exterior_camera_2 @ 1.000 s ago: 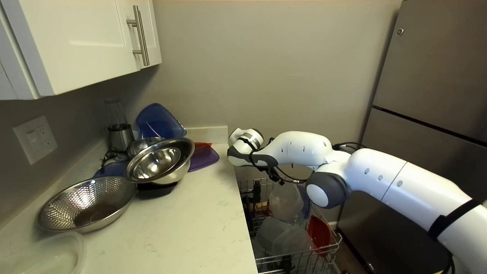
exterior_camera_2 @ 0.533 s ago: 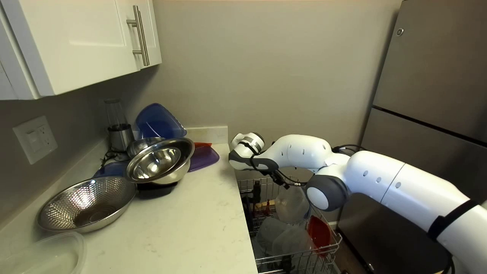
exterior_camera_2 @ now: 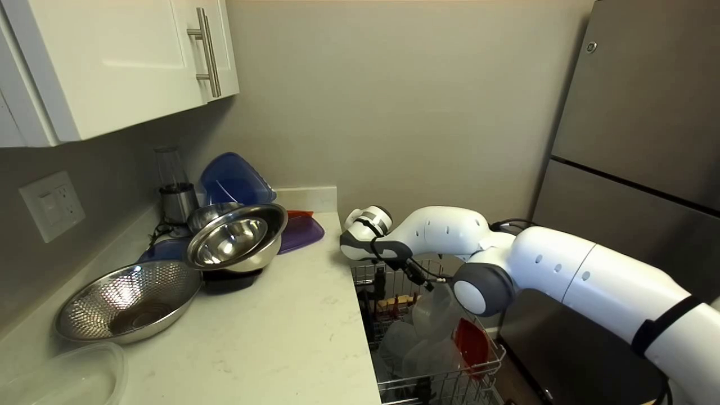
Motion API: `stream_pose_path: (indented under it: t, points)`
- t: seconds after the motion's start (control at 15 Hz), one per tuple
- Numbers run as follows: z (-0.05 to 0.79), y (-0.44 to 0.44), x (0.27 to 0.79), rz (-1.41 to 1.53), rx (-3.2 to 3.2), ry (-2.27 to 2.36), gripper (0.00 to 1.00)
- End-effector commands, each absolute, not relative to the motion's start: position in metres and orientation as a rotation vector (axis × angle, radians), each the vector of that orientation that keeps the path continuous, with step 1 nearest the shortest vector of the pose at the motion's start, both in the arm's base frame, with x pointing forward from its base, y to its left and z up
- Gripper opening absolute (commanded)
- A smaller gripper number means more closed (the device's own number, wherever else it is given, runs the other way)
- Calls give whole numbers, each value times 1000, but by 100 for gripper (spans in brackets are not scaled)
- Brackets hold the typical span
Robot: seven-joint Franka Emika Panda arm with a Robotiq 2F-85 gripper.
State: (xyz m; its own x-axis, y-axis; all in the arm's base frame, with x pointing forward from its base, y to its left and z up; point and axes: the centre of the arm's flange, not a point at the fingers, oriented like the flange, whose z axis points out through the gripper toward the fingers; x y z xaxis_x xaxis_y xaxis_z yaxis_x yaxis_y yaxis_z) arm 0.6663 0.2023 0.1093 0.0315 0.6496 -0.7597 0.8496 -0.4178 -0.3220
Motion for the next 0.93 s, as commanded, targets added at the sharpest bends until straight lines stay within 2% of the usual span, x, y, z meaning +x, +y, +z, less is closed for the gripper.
stream_pose_path:
  t: [0.0,0.67,0.87]
  points:
    - [102,196,661,-1372,2284,1503,5]
    - [63,215,628,-1417,2680,1373,5]
    - [61,218,626,-1300,2863,1283,5]
